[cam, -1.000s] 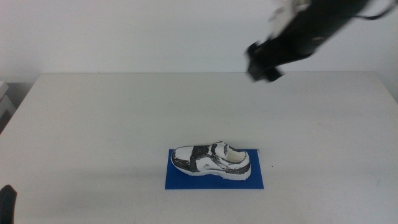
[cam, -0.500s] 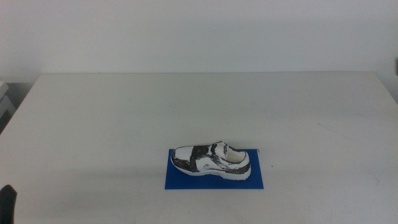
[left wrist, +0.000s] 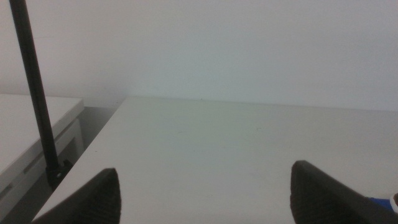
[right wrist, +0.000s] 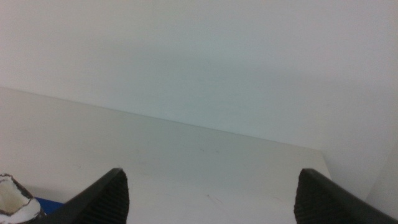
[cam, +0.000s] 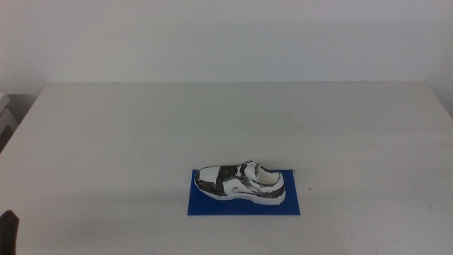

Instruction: Use one arm to grab the shoe from the table and place it on the mat.

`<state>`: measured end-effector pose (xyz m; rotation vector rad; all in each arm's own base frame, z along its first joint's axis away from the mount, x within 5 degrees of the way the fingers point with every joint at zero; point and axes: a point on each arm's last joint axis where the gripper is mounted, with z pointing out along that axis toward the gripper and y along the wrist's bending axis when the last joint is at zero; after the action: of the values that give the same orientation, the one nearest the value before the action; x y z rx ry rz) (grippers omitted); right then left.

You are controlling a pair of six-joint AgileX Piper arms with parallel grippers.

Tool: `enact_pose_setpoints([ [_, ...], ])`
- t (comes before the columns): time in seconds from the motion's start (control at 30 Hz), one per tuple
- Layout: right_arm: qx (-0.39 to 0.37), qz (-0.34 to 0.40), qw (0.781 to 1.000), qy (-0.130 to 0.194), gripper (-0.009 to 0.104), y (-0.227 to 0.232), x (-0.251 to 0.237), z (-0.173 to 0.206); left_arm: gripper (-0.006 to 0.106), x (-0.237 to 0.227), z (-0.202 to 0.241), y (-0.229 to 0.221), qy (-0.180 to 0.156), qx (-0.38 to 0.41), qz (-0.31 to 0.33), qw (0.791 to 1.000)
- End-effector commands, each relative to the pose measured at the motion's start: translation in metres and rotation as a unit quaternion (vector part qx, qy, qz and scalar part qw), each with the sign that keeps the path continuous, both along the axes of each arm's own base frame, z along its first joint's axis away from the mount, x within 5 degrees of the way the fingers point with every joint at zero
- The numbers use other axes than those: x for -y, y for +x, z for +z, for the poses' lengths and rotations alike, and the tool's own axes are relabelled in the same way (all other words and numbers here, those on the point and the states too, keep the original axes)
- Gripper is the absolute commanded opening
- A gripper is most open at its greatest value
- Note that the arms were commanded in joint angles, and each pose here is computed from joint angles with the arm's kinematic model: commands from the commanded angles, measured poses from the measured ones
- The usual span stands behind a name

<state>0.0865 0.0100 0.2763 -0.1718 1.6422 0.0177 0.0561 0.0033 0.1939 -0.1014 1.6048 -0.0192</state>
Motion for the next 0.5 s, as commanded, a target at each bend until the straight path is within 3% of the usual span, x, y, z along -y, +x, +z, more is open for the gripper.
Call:
enact_pose_setpoints([
  [0.0, 0.069, 0.002, 0.998, 0.005, 0.073, -0.005, 0.000, 0.005, 0.094, 0.001, 0.006, 0.000, -0.002, 0.042, -0.007, 0.999],
  [0.47, 0.049, 0.001, 0.999, 0.003, 0.073, -0.021, 0.002, -0.051, 0.094, 0.001, 0.006, 0.000, -0.002, 0.042, -0.007, 0.999],
])
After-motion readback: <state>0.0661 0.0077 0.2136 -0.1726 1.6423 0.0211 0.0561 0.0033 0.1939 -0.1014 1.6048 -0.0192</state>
